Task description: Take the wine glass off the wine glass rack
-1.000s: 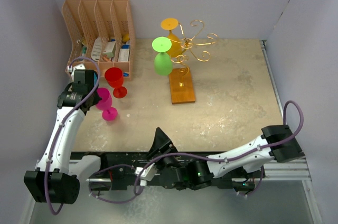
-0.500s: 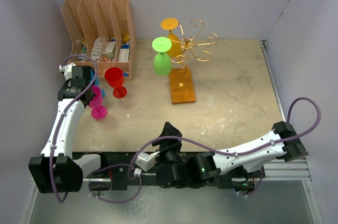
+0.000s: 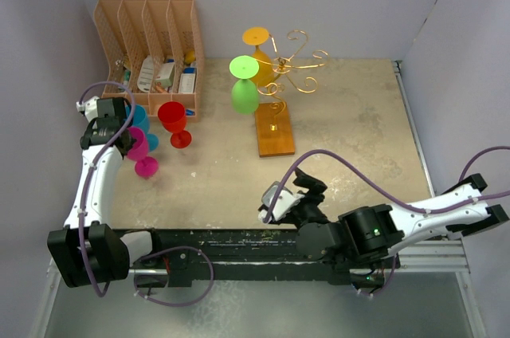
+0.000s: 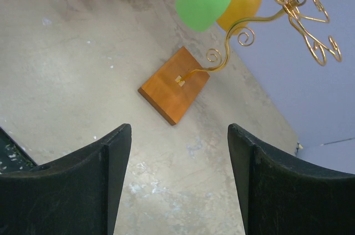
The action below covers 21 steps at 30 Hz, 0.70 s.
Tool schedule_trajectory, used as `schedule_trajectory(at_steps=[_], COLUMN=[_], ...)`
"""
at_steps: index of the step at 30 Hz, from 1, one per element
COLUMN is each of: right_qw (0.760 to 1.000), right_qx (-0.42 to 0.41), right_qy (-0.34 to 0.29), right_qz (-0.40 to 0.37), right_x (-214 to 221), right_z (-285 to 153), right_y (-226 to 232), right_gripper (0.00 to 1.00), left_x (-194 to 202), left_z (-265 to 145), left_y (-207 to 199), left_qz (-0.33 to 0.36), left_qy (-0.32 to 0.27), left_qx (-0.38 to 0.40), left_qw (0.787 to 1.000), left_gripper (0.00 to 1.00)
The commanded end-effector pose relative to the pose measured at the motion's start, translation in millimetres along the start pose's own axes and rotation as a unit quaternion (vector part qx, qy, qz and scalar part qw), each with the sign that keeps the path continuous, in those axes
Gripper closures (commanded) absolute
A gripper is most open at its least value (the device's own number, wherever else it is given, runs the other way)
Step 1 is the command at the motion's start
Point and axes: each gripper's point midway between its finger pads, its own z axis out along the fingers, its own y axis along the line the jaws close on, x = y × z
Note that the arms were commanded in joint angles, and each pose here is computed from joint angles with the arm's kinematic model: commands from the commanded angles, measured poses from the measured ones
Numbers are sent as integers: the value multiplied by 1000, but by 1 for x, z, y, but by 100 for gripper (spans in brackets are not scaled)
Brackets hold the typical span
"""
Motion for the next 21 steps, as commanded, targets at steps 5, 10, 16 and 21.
schedule_trajectory(at_steps=[5,10,16,21], right_qw=[993,991,991,990], right_qx=[-7,-10,-11,-15], right_qy=[-28,-31,-29,-29], right_qz=[116,128,133,138], right_x=[-18,-17,-14,-14], right_z=[-10,-12,-14,-14], right_y=[-23,-28,-32,-30], right_gripper=[28,29,30,30], left_x=[-23,-21,-22,-24], left_z=[4,7,8,4], left_y=[-8,-8,-6,-4], left_qz=[-31,-27,-31,-37], left_qy=[-27,-21,-21,-26], left_qx=[6,1,-4,-4], left_qw=[999,999,999,999], left_gripper=[90,70,46,28])
